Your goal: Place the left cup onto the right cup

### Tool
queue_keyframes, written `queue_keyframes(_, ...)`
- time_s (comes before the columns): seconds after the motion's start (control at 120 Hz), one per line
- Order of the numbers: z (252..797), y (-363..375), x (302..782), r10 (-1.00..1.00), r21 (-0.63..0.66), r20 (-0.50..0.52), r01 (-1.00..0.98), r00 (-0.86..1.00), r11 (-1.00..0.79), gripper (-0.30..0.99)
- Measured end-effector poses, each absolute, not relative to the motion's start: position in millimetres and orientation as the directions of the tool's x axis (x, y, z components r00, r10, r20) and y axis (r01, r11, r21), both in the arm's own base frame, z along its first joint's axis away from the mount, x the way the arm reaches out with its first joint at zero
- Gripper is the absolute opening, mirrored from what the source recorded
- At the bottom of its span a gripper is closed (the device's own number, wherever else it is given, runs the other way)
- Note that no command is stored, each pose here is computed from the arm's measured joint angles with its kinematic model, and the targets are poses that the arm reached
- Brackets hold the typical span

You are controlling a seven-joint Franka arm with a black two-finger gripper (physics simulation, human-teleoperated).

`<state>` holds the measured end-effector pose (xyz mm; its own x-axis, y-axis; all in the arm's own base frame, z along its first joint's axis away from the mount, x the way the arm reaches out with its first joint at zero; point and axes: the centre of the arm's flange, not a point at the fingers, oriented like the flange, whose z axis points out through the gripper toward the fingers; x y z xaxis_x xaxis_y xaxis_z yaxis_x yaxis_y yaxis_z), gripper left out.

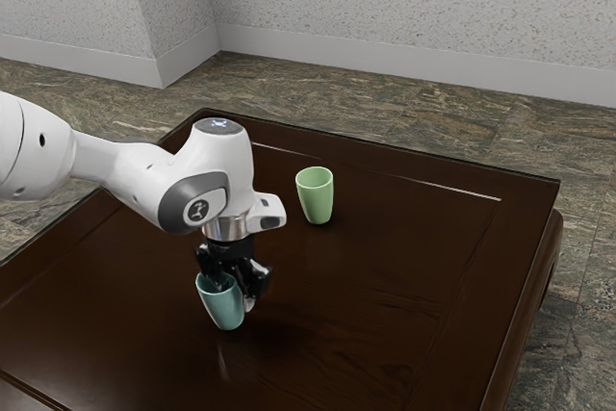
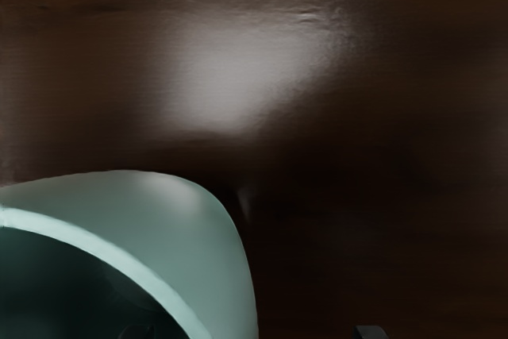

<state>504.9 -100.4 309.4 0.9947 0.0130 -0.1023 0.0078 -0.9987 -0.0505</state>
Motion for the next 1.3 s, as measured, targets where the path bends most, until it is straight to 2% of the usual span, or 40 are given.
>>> queue_keyframes(0.142,311.0,-95.0,506.2,0.027,-0.052,-0.102,0.022,0.994,-0.998,0.04)
queue_keyframes(0.333,312.4,-90.8,507.4,0.039,-0.053,-0.102,0.034,0.994,-0.998,-0.05)
queue_keyframes(0.567,318.2,-93.2,510.5,0.038,-0.056,-0.093,0.032,0.995,-0.998,-0.08)
queue_keyframes(1.3,464.3,-52.0,584.5,0.112,-0.112,0.002,0.112,0.994,-0.987,-0.09)
